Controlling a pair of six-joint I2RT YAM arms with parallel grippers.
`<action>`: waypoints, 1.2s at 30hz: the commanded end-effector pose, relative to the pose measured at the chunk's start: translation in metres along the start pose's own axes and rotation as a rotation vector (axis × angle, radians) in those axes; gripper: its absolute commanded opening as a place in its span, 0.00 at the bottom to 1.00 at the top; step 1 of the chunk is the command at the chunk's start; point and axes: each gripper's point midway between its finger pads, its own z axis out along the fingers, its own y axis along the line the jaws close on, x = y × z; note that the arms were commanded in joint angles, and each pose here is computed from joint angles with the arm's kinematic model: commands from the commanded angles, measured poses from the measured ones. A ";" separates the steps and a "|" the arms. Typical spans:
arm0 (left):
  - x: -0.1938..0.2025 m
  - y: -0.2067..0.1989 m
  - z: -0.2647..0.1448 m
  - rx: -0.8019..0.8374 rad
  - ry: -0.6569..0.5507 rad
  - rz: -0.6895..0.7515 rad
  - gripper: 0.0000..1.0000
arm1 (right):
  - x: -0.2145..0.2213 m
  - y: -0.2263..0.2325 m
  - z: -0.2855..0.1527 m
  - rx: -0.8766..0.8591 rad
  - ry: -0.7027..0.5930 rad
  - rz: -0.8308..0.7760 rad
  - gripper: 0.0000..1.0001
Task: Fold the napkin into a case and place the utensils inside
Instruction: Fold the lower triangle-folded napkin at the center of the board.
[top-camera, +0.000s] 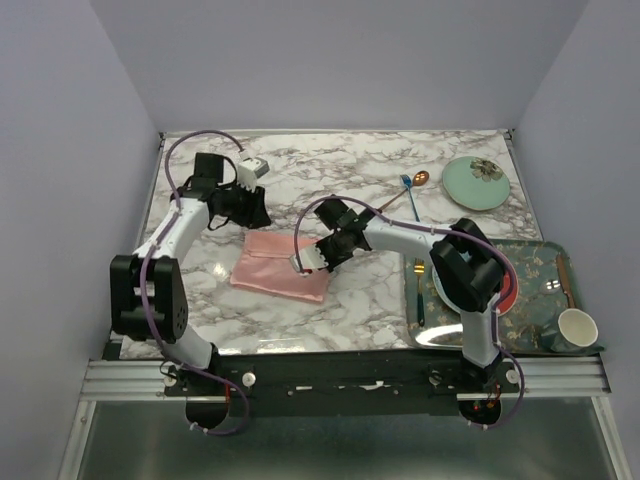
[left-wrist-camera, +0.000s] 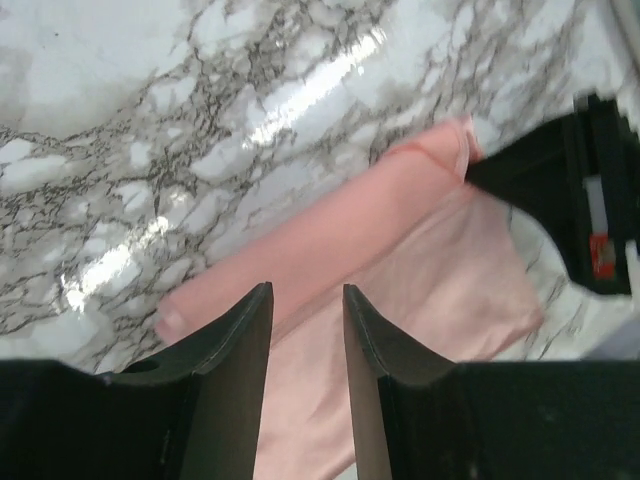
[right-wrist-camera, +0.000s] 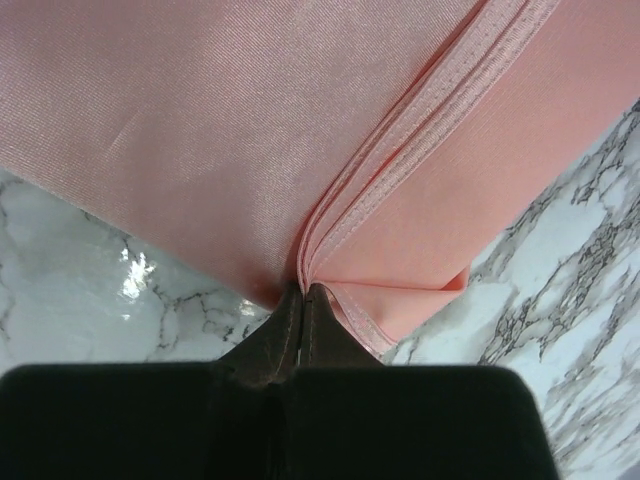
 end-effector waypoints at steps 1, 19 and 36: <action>0.027 -0.012 -0.045 0.051 -0.068 0.554 0.40 | 0.024 0.012 0.008 -0.053 0.044 0.007 0.01; 0.114 -0.100 -0.005 0.096 -0.286 1.651 0.00 | 0.004 0.015 0.000 -0.093 -0.075 0.130 0.01; 0.119 -0.137 0.050 0.059 -0.294 1.820 0.00 | -0.006 0.003 -0.007 -0.082 -0.128 0.182 0.01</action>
